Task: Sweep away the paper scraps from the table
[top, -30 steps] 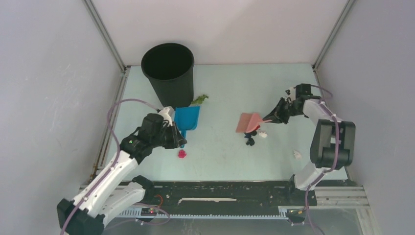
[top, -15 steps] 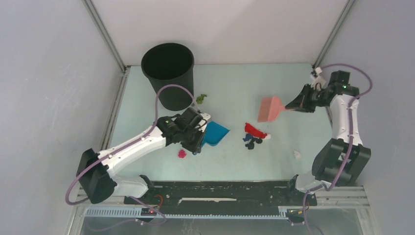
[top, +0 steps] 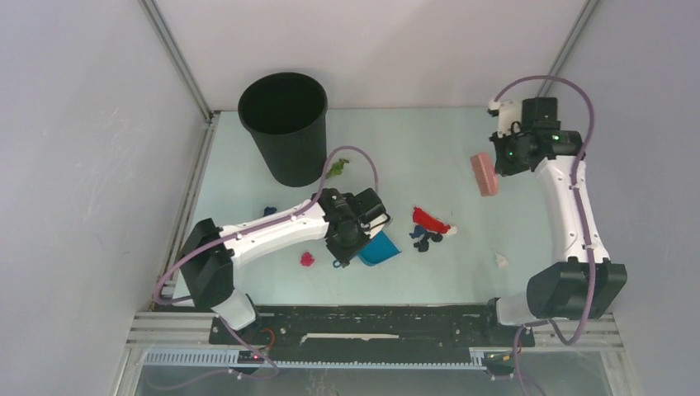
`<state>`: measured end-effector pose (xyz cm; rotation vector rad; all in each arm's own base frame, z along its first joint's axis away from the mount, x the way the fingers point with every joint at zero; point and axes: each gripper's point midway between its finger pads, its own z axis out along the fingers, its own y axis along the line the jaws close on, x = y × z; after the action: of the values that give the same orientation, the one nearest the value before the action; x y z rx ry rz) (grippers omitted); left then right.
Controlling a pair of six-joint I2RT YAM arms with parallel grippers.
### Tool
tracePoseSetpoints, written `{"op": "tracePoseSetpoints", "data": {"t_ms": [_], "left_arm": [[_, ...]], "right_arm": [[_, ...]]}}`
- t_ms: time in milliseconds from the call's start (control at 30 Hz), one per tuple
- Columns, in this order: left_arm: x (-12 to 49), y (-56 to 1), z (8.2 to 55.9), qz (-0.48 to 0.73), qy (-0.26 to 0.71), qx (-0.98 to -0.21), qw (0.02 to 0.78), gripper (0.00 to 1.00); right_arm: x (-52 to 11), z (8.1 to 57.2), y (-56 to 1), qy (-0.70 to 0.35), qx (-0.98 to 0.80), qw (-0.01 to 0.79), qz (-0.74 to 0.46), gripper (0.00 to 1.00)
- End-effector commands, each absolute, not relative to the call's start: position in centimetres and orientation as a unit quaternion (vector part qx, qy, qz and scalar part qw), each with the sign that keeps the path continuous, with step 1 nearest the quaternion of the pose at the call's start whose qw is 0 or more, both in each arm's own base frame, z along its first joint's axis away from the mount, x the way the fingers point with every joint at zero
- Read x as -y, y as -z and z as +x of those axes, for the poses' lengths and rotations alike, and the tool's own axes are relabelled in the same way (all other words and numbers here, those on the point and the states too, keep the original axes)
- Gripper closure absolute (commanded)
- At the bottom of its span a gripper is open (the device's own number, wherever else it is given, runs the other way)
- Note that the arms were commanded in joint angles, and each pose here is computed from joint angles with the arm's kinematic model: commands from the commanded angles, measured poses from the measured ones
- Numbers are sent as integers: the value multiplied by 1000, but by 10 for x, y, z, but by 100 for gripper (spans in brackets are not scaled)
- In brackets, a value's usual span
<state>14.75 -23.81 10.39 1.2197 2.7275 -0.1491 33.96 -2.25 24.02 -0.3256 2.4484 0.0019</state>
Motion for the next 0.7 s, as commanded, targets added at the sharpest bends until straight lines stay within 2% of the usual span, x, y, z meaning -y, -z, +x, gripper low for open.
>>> {"op": "tracePoseSetpoints", "data": {"t_ms": [0,333,433,667], "left_arm": [[246,-120,162,443,32,-892,89,98],[274,-104,166,491,17,-869,51,100],[284,-97,160,508,43,-860,34,100],[306,-82,166,522,57,-851,22,100]], "right_arm": [[38,344,-250,116,-927,317,-164,100],[-39,321,-172,43,-951,195,-235,100],[-57,307,-159,10,-955,168,-244,100],[-109,271,-146,-128,-954,105,-250,100]]}}
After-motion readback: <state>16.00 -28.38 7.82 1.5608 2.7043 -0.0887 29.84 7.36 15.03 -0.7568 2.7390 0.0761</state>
